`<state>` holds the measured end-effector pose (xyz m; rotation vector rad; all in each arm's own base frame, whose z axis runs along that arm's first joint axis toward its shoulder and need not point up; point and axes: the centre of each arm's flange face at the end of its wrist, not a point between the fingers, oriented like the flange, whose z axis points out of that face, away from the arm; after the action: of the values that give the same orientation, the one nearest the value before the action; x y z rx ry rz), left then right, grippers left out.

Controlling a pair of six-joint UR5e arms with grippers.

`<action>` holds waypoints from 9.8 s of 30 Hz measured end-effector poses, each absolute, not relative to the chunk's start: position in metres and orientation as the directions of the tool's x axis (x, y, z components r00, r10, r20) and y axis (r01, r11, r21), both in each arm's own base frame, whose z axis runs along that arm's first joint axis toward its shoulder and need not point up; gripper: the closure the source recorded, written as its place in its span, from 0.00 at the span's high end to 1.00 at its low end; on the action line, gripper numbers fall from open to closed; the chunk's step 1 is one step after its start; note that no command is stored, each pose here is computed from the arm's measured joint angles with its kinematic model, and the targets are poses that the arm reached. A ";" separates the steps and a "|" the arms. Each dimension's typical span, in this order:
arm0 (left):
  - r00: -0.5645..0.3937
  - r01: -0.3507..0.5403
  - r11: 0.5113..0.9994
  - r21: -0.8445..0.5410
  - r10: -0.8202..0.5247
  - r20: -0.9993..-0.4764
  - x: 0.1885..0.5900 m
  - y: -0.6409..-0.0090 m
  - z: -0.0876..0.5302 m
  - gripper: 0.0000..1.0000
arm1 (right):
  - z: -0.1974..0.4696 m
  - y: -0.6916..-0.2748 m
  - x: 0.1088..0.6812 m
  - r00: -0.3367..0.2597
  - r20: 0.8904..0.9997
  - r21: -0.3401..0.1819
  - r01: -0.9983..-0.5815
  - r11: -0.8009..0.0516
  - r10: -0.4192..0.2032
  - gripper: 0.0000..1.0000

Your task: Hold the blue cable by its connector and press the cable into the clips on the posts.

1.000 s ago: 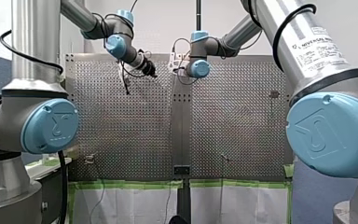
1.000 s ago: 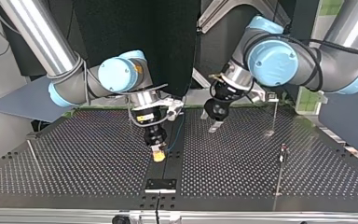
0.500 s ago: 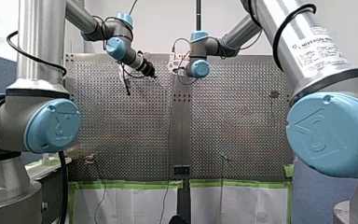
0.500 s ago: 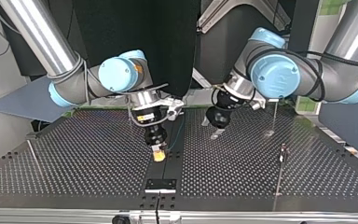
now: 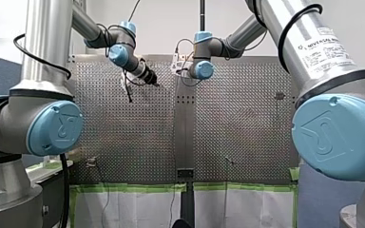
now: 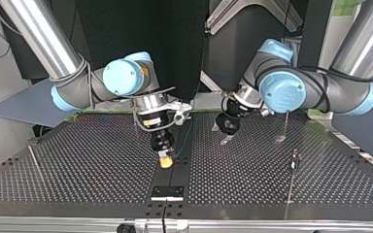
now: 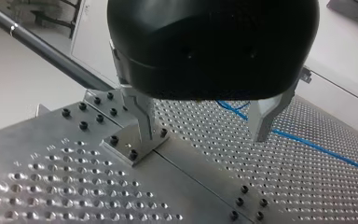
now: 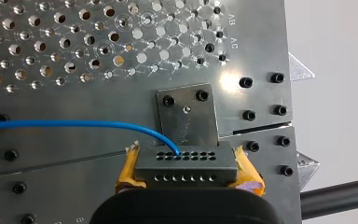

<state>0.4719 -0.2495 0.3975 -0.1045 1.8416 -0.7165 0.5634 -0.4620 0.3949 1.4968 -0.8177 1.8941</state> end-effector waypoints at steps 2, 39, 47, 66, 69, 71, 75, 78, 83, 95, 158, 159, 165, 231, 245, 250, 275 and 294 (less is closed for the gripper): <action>-0.399 0.267 0.810 -0.522 -0.400 -0.825 0.474 -0.250 0.395 1.00 | 0.395 -0.462 0.564 -0.199 0.977 -0.108 -0.759 -0.642 0.071 0.00; -0.466 0.311 0.684 -0.660 -0.496 -0.733 0.501 -0.255 0.380 1.00 | 0.400 -0.452 0.569 -0.204 0.977 -0.113 -0.734 -0.669 0.059 0.00; -0.476 0.318 0.669 -0.672 -0.500 -0.723 0.499 -0.258 0.379 1.00 | 0.403 -0.447 0.570 -0.203 0.977 -0.111 -0.731 -0.673 0.059 0.00; -0.502 0.264 0.648 -0.714 -0.540 -0.675 0.493 -0.262 0.371 1.00 | 0.403 -0.446 0.571 -0.203 0.977 -0.110 -0.730 -0.674 0.060 0.00; -0.499 0.236 0.642 -0.729 -0.563 -0.658 0.492 -0.263 0.370 1.00 | 0.403 -0.446 0.571 -0.203 0.977 -0.110 -0.730 -0.674 0.060 0.00; -0.496 0.218 0.638 -0.738 -0.579 -0.647 0.492 -0.263 0.370 1.00 | 0.403 -0.446 0.571 -0.203 0.977 -0.110 -0.730 -0.674 0.061 0.00; -0.492 0.193 0.625 -0.756 -0.605 -0.626 0.492 -0.264 0.370 1.00 | 0.403 -0.446 0.571 -0.202 0.977 -0.110 -0.731 -0.674 0.060 0.00; -0.501 0.191 0.612 -0.767 -0.611 -0.612 0.491 -0.266 0.370 1.00 | 0.403 -0.446 0.571 -0.202 0.977 -0.109 -0.731 -0.674 0.061 0.00; -0.513 0.179 0.590 -0.788 -0.627 -0.586 0.489 -0.269 0.370 1.00 | 0.402 -0.447 0.571 -0.201 0.978 -0.108 -0.731 -0.674 0.061 0.00; -0.541 0.198 0.535 -0.821 -0.639 -0.547 0.487 -0.278 0.372 1.00 | 0.402 -0.447 0.571 -0.203 0.977 -0.108 -0.731 -0.674 0.063 0.00; -0.543 0.235 0.344 -0.909 -0.729 -0.416 0.509 -0.315 0.328 1.00 | 0.403 -0.436 0.580 -0.208 0.976 -0.107 -0.713 -0.693 0.064 0.00; -0.541 0.232 0.354 -0.906 -0.727 -0.422 0.510 -0.314 0.327 1.00 | 0.403 -0.436 0.581 -0.207 0.976 -0.107 -0.712 -0.694 0.063 0.00; -0.517 0.240 0.400 -0.884 -0.718 -0.465 0.511 -0.311 0.325 0.89 | 0.403 -0.435 0.581 -0.207 0.976 -0.107 -0.712 -0.694 0.063 0.00; -0.156 0.059 0.831 -0.553 -0.539 -0.828 0.462 -0.238 0.408 0.00 | 0.400 -0.437 0.580 -0.203 0.978 -0.107 -0.714 -0.691 0.058 0.00; -0.077 -0.028 0.874 -0.484 -0.485 -0.871 0.429 -0.217 0.434 0.00 | 0.390 -0.429 0.583 -0.188 0.981 -0.107 -0.708 -0.698 0.040 0.00; -0.056 -0.048 0.882 -0.468 -0.471 -0.881 0.420 -0.211 0.439 0.00 | 0.389 -0.425 0.586 -0.187 0.982 -0.107 -0.704 -0.702 0.037 0.00; 0.030 -0.198 0.896 -0.396 -0.399 -0.917 0.395 -0.176 0.469 0.00 | 0.409 -0.394 0.600 -0.202 0.977 -0.091 -0.667 -0.739 0.061 0.00; 0.074 -0.274 0.880 -0.389 -0.384 -0.920 0.406 -0.145 0.472 0.00 | 0.434 -0.367 0.610 -0.229 0.970 -0.082 -0.631 -0.771 0.084 0.00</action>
<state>0.4058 -0.1449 0.4717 -0.5409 1.5178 -0.0891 0.6098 -0.3666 0.4340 1.5688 -0.6542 2.0438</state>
